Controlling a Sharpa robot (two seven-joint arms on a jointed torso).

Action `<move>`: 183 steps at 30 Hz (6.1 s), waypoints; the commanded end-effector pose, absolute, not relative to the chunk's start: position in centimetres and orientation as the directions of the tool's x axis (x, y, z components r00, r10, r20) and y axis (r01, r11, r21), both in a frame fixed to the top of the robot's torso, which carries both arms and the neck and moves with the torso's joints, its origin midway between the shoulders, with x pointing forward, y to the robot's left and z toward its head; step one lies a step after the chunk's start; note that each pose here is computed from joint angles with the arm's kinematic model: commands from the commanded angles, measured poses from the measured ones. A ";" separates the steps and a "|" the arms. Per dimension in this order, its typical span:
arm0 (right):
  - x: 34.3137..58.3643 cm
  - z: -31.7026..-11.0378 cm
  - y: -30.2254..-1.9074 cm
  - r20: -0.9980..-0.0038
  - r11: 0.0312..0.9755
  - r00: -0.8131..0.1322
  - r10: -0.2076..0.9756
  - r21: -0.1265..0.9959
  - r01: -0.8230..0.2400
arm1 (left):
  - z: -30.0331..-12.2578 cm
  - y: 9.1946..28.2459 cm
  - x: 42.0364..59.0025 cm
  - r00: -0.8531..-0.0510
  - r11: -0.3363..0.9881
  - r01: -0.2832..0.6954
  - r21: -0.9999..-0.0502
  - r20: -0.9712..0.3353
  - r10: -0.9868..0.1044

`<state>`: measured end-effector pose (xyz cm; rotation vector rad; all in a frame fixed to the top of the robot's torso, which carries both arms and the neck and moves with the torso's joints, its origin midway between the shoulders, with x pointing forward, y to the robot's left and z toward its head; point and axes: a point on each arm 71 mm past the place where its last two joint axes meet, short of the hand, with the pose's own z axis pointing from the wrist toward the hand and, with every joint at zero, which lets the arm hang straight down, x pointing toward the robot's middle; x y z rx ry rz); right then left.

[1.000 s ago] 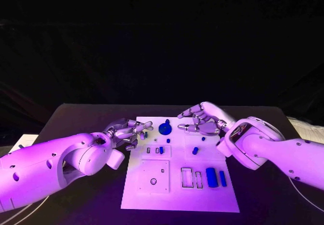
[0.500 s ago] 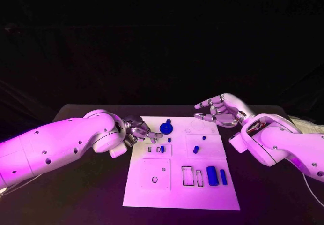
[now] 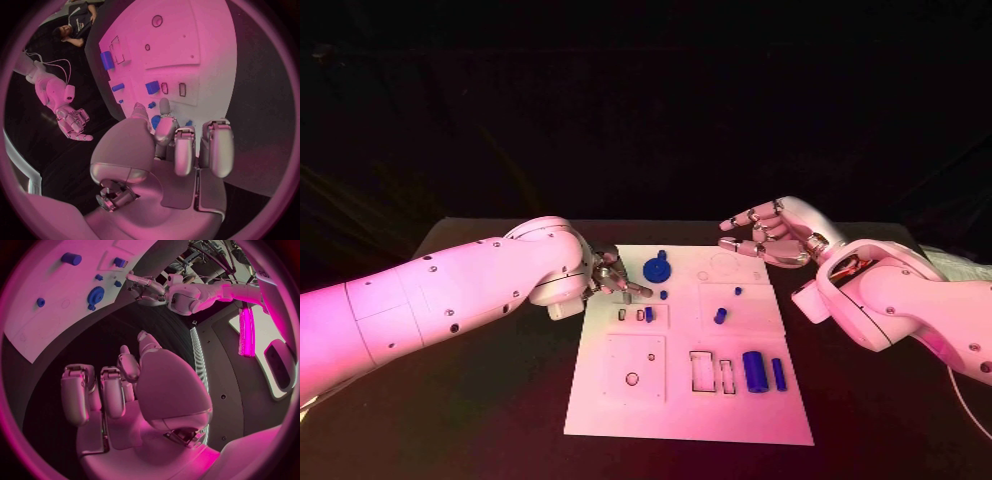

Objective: Assemble the parts on the task board

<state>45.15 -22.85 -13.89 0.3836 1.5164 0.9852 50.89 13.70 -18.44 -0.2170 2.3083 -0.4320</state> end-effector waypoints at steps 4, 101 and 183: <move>45.2 -14.0 -22.8 -0.657 0.597 -0.222 0.720 0.751 -0.283 | -18.7 13.0 51.1 -0.721 0.959 -0.003 -0.284 -0.663 -0.199; 45.7 -14.8 -21.8 -0.664 0.608 -0.260 0.701 0.747 -0.268 | -20.2 8.8 51.2 -0.770 0.965 0.056 -0.255 -0.626 -0.121; 45.7 -15.1 -21.8 -0.667 0.613 -0.270 0.695 0.745 -0.263 | -22.5 11.0 49.6 -0.727 0.964 0.008 -0.265 -0.663 -0.176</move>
